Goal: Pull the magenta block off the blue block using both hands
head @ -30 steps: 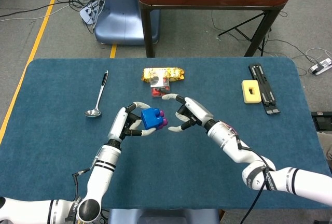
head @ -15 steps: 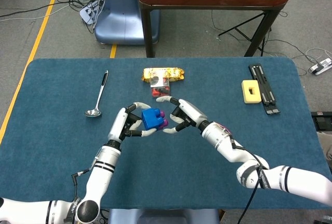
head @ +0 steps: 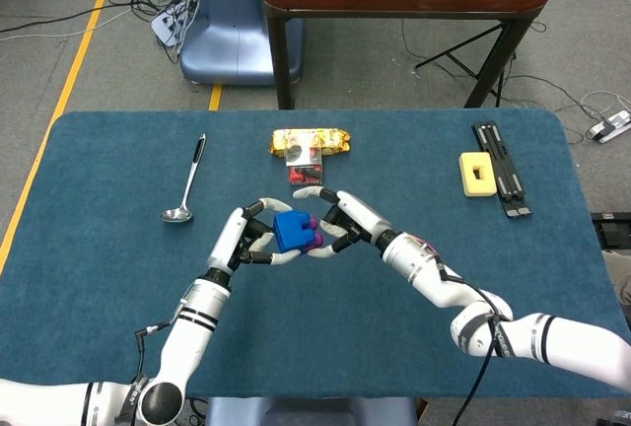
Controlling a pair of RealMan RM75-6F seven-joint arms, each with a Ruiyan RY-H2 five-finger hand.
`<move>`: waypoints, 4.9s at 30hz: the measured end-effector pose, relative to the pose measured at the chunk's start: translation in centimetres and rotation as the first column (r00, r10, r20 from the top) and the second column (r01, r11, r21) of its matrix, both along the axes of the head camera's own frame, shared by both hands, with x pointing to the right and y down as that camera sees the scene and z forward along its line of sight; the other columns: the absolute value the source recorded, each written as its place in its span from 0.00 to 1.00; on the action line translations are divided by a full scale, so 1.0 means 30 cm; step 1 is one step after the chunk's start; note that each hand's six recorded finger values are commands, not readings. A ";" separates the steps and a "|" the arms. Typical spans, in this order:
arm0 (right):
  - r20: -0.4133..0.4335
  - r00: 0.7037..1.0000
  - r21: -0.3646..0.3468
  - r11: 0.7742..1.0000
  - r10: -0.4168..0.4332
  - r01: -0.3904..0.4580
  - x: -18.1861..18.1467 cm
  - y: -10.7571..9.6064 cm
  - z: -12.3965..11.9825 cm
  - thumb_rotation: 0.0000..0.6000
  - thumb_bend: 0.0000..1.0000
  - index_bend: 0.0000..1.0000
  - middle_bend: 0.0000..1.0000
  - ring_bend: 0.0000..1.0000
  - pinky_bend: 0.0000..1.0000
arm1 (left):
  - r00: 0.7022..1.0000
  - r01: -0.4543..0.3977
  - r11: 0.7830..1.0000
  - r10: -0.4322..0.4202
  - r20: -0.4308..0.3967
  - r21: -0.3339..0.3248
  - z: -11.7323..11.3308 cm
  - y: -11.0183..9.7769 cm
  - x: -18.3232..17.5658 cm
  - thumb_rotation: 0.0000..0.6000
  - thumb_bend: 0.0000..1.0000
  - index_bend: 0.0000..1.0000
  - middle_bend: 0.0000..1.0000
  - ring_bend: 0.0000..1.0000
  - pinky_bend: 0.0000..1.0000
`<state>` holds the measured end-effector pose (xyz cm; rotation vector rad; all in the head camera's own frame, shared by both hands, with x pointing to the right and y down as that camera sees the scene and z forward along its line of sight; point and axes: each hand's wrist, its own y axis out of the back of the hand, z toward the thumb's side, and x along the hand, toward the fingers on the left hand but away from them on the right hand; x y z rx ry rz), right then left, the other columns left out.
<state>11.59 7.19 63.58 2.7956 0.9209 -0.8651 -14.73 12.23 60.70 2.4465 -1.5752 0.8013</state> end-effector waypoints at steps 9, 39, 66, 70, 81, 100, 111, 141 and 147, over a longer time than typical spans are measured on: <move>0.009 1.000 0.001 1.000 -0.010 0.010 -0.001 0.004 0.002 1.00 0.00 0.31 1.00 1.00 1.00 | 1.000 -0.010 1.000 0.010 -0.014 0.001 -0.002 0.003 0.003 1.00 0.00 0.74 1.00 1.00 1.00; 0.022 1.000 0.013 1.000 0.006 -0.006 0.032 0.002 0.007 1.00 0.10 0.62 1.00 1.00 1.00 | 0.999 -0.029 1.000 0.029 -0.016 -0.006 0.010 0.010 -0.006 1.00 0.00 0.74 1.00 1.00 1.00; 0.008 1.000 0.014 1.000 0.025 -0.025 0.092 0.003 0.022 1.00 0.11 0.64 1.00 1.00 1.00 | 0.998 -0.064 0.998 0.064 0.017 -0.009 0.030 0.025 -0.014 1.00 0.00 0.74 1.00 1.00 1.00; 0.001 1.000 0.014 1.000 0.025 -0.025 0.105 0.004 0.025 1.00 0.11 0.64 1.00 1.00 1.00 | 0.997 -0.070 0.998 0.070 0.024 -0.012 0.034 0.028 -0.016 1.00 0.00 0.74 1.00 1.00 1.00; -0.096 0.995 0.071 0.997 -0.019 0.026 0.181 0.005 0.029 1.00 0.11 0.64 1.00 1.00 1.00 | 0.983 -0.148 0.989 0.150 0.108 -0.025 0.075 0.057 -0.032 1.00 0.00 0.74 1.00 1.00 1.00; -0.533 0.824 0.198 0.919 -0.192 0.342 0.325 0.064 0.123 1.00 0.11 0.64 1.00 1.00 1.00 | 0.822 -0.450 0.891 0.440 0.362 -0.062 0.206 0.163 -0.007 1.00 0.00 0.74 1.00 1.00 1.00; -0.653 0.710 0.112 0.894 -0.264 0.435 0.330 0.110 0.187 1.00 0.07 0.35 1.00 0.98 1.00 | 0.785 -0.452 0.879 0.474 0.399 -0.154 0.269 0.175 -0.035 1.00 0.00 0.62 1.00 0.99 1.00; -0.687 0.726 0.290 0.903 -0.035 0.318 0.619 0.137 -0.057 1.00 0.00 0.13 0.34 0.37 0.60 | 0.638 -0.349 0.937 0.219 0.738 0.024 0.095 0.101 -0.494 1.00 0.00 0.18 0.42 0.41 0.76; -0.679 0.730 0.387 0.881 0.072 0.273 0.717 0.160 -0.140 1.00 0.00 0.13 0.29 0.31 0.49 | 0.514 -0.339 0.940 0.143 0.846 0.047 0.015 0.093 -0.735 1.00 0.00 0.19 0.39 0.40 0.69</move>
